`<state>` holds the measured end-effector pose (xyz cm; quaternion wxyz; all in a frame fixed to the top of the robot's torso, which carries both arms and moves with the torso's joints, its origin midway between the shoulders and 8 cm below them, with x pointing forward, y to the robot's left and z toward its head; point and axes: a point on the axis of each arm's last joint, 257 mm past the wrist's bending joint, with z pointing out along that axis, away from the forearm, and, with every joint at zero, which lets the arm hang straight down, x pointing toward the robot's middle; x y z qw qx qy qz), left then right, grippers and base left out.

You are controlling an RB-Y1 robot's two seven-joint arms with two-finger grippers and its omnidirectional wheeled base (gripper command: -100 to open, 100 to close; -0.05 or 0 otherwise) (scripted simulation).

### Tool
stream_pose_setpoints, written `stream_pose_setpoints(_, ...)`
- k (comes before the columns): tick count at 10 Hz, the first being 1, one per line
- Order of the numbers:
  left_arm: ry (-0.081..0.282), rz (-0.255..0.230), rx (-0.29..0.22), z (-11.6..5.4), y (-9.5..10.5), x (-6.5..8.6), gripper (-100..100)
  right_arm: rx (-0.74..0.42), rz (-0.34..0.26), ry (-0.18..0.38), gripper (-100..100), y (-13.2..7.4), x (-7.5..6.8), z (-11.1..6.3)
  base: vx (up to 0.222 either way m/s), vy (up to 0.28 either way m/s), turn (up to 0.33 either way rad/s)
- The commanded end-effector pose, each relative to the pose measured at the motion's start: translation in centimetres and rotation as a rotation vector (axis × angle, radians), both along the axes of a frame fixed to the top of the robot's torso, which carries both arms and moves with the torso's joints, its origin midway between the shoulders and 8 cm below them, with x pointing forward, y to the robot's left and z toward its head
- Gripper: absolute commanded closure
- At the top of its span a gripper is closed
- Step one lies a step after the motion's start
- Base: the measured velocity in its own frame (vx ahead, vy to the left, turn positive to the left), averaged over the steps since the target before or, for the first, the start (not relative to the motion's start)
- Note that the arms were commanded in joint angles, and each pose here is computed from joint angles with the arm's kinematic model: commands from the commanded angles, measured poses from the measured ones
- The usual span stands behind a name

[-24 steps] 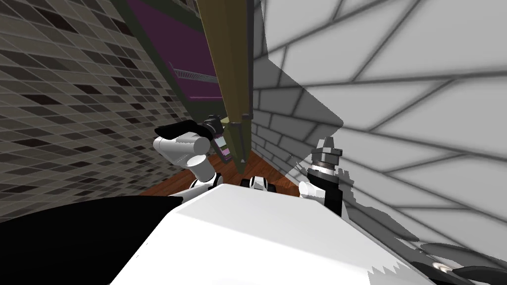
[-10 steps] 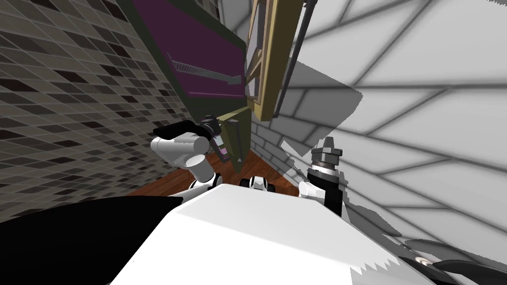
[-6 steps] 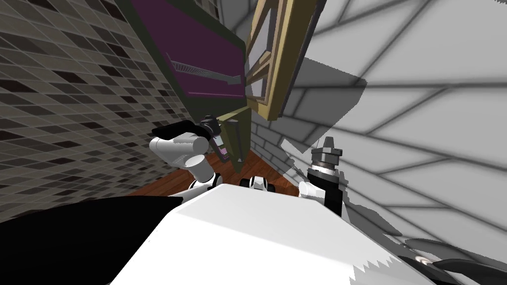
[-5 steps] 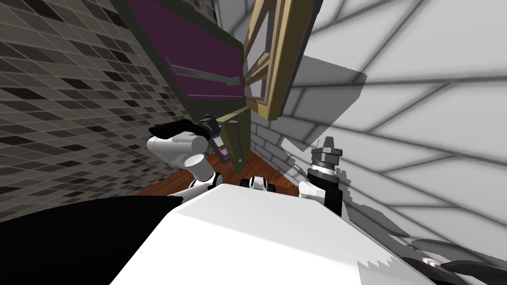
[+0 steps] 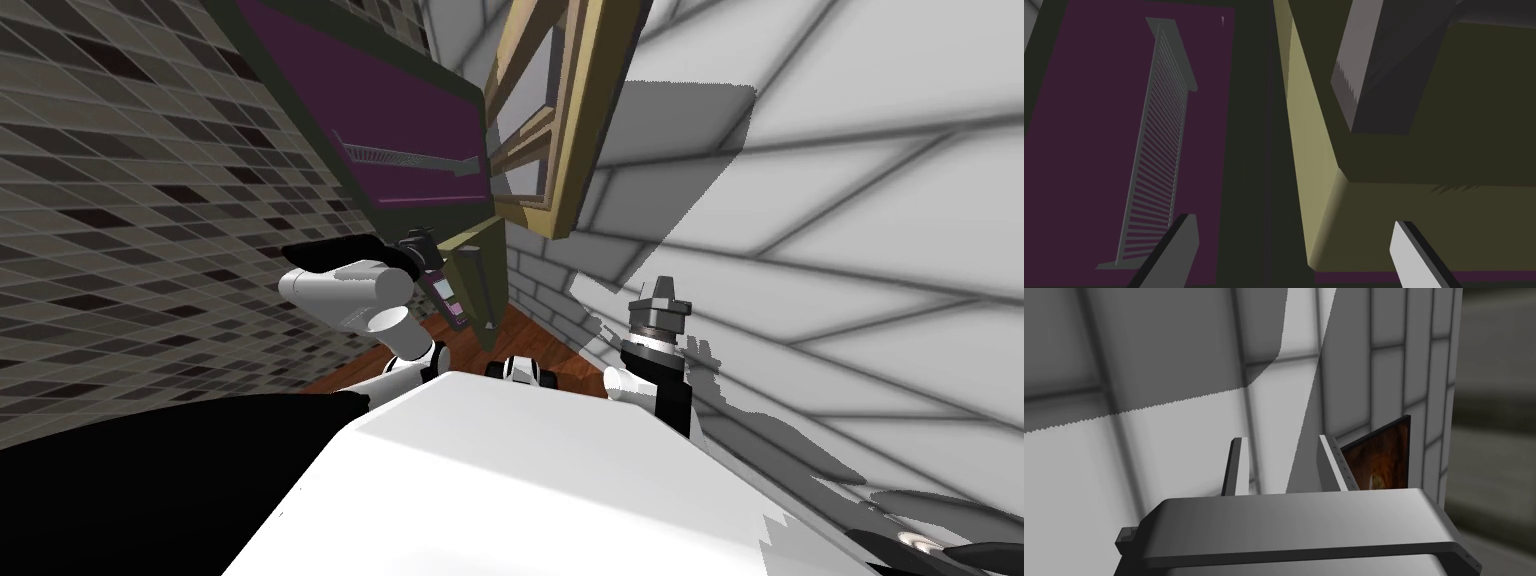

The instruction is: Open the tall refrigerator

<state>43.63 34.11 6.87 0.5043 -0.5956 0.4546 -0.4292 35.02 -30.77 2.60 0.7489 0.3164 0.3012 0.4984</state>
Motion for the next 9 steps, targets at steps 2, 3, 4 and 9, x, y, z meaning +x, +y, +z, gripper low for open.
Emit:
stream_pose_setpoints(2,-0.020,0.003,-0.026,1.6,0.2,-0.2,-100,0.000,0.000,0.000,0,0.0,0.0,0.0,0.010,0.072,0.000)
stream_pose_setpoints(3,0.004,0.006,-0.025,0.6,0.3,-0.1,-100,0.000,0.000,0.000,0,0.0,0.0,0.0,-0.003,0.041,0.020)
stream_pose_setpoints(4,0.007,0.009,-0.027,0.5,0.4,-0.2,0,0.000,0.000,0.000,0,0.0,0.0,0.0,-0.010,0.014,0.023)
stream_pose_setpoints(9,0.012,0.013,-0.027,0.3,0.5,-0.2,0,0.000,0.000,0.000,0,0.0,0.0,0.0,-0.005,0.001,0.007)
